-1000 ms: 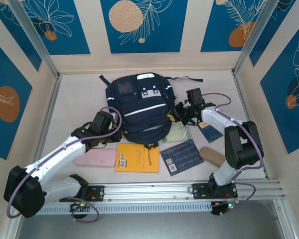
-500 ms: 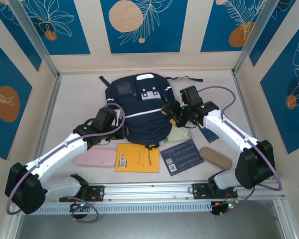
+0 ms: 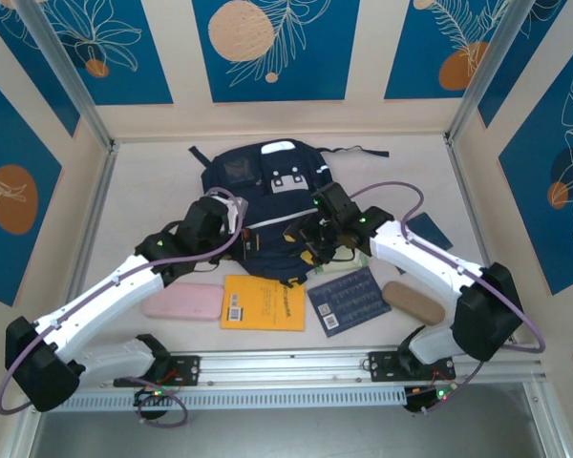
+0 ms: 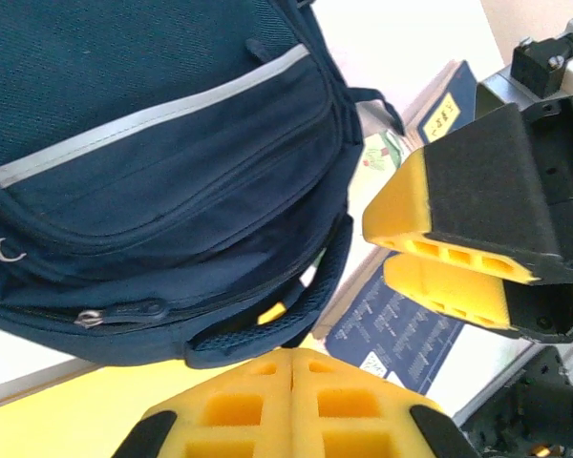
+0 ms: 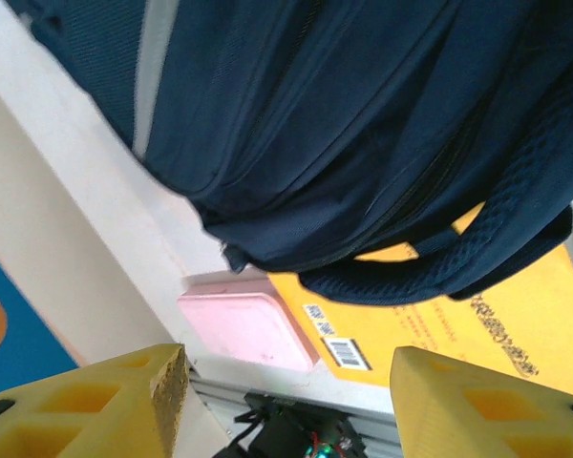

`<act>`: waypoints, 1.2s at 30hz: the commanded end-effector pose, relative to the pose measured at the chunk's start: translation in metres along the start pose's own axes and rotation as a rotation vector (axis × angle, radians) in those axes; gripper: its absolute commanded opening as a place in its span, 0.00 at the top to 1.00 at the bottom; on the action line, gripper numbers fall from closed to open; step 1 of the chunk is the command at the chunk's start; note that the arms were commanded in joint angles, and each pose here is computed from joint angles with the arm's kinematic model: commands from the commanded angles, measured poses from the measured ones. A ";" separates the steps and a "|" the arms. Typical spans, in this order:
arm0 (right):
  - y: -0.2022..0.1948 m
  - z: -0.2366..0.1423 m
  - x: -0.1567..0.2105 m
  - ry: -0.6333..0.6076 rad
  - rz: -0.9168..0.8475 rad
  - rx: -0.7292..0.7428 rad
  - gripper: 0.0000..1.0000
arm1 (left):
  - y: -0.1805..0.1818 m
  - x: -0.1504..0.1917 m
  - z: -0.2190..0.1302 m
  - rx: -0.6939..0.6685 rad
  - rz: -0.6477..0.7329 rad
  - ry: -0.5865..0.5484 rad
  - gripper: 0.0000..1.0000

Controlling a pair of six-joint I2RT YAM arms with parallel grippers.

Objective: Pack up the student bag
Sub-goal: Unzip the student bag at the top-center of the table.

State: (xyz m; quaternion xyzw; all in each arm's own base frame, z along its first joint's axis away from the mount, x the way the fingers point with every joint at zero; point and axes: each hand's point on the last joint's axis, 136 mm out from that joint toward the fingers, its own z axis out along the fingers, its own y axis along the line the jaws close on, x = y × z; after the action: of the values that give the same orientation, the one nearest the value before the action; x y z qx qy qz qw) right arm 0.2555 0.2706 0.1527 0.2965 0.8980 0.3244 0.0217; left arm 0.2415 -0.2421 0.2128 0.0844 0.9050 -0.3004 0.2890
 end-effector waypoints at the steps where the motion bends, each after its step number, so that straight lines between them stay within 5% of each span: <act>1: -0.019 0.020 -0.006 -0.013 0.064 0.112 0.42 | 0.027 0.014 -0.001 -0.114 0.006 0.019 0.86; 5: -0.015 0.044 -0.005 0.019 0.092 0.145 0.43 | 0.047 0.022 0.001 -0.165 -0.016 0.025 0.76; 12: -0.023 0.075 -0.025 -0.034 0.123 0.283 0.45 | 0.065 0.032 0.009 -0.185 -0.035 0.044 0.72; 19: -0.049 0.094 -0.030 -0.051 0.159 0.346 1.00 | 0.085 0.036 0.023 -0.250 -0.030 0.094 0.40; 24: -0.025 0.081 -0.028 -0.043 0.116 0.249 1.00 | 0.090 0.034 0.045 -0.278 0.026 0.158 0.31; 36: 0.008 0.053 -0.014 -0.002 0.029 0.106 1.00 | 0.083 0.010 0.075 -0.277 0.052 0.168 0.28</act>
State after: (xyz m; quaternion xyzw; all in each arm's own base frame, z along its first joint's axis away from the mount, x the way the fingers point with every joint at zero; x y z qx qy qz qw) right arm 0.2829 0.2896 0.0932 0.3336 0.9127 0.2357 -0.0069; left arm 0.2824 -0.2155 0.1109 0.0832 0.9603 -0.1584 0.2140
